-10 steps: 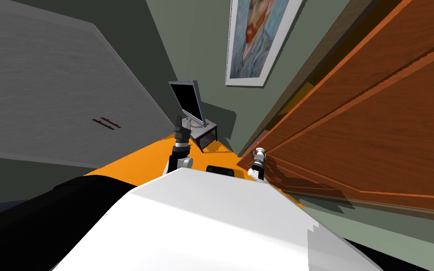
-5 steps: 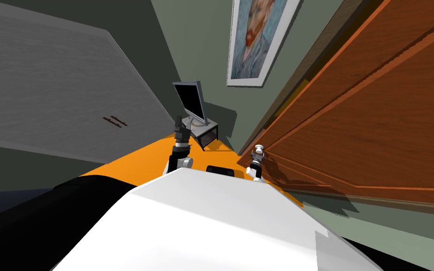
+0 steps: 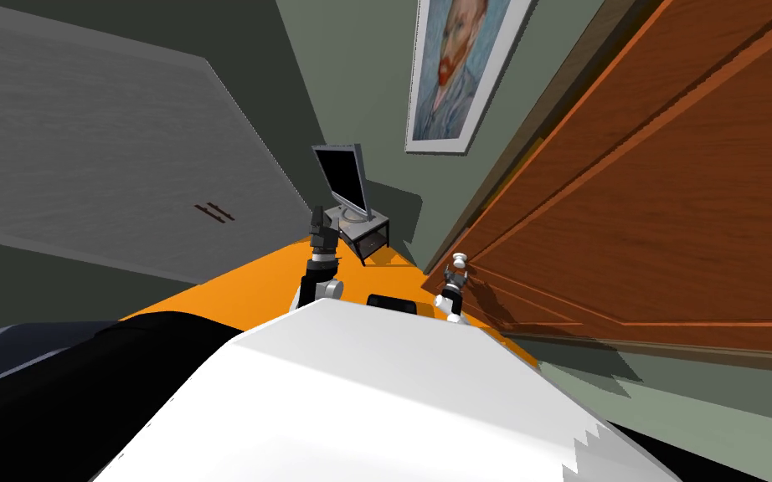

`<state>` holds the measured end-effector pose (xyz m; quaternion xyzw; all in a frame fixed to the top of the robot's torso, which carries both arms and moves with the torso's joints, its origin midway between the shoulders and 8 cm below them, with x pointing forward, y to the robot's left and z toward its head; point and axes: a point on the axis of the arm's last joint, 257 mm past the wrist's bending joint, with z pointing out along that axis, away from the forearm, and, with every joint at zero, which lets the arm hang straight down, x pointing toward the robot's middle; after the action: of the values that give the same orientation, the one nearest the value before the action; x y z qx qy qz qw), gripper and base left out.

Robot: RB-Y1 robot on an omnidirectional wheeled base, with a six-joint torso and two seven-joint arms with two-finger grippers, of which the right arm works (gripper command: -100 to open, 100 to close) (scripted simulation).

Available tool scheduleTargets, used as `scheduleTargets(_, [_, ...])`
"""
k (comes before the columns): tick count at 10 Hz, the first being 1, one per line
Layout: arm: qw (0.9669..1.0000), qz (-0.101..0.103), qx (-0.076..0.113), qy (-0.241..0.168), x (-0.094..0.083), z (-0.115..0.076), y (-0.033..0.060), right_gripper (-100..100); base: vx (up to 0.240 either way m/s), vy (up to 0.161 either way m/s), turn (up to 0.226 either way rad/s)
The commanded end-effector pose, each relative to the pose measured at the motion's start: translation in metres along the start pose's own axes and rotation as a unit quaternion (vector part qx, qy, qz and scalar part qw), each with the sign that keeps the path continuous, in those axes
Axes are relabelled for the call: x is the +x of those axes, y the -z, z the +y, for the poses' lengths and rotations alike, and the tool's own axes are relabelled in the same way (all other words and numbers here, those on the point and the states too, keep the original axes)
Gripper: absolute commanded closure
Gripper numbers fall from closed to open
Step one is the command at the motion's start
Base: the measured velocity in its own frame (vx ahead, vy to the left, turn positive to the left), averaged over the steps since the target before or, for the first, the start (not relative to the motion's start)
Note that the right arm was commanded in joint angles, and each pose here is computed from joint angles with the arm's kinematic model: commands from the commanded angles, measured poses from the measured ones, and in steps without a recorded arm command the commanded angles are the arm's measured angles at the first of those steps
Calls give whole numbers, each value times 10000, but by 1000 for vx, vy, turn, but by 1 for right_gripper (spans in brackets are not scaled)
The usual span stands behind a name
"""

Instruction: Pull the door open

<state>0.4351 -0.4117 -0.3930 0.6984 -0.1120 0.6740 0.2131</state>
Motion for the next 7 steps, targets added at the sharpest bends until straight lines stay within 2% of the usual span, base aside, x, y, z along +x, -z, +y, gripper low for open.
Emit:
scheduleTargets(1, [9997,2,-17,-262,7,-47,8,-100,-87,-15,30])
scheduleTargets(4, [9977,1,-41,-672,28,-119,15,-100,-83,-10,24])
scheduleTargets(5, [9984,2,-36,-565,27,-105,11,-100,-37,-6,5])
scheduleTargets(6, [9982,-7,-109,-594,-12,91,4,-100,89,7,105])
scheduleTargets(7, [9982,-7,-109,-594,-12,91,4,-100,113,-13,54])
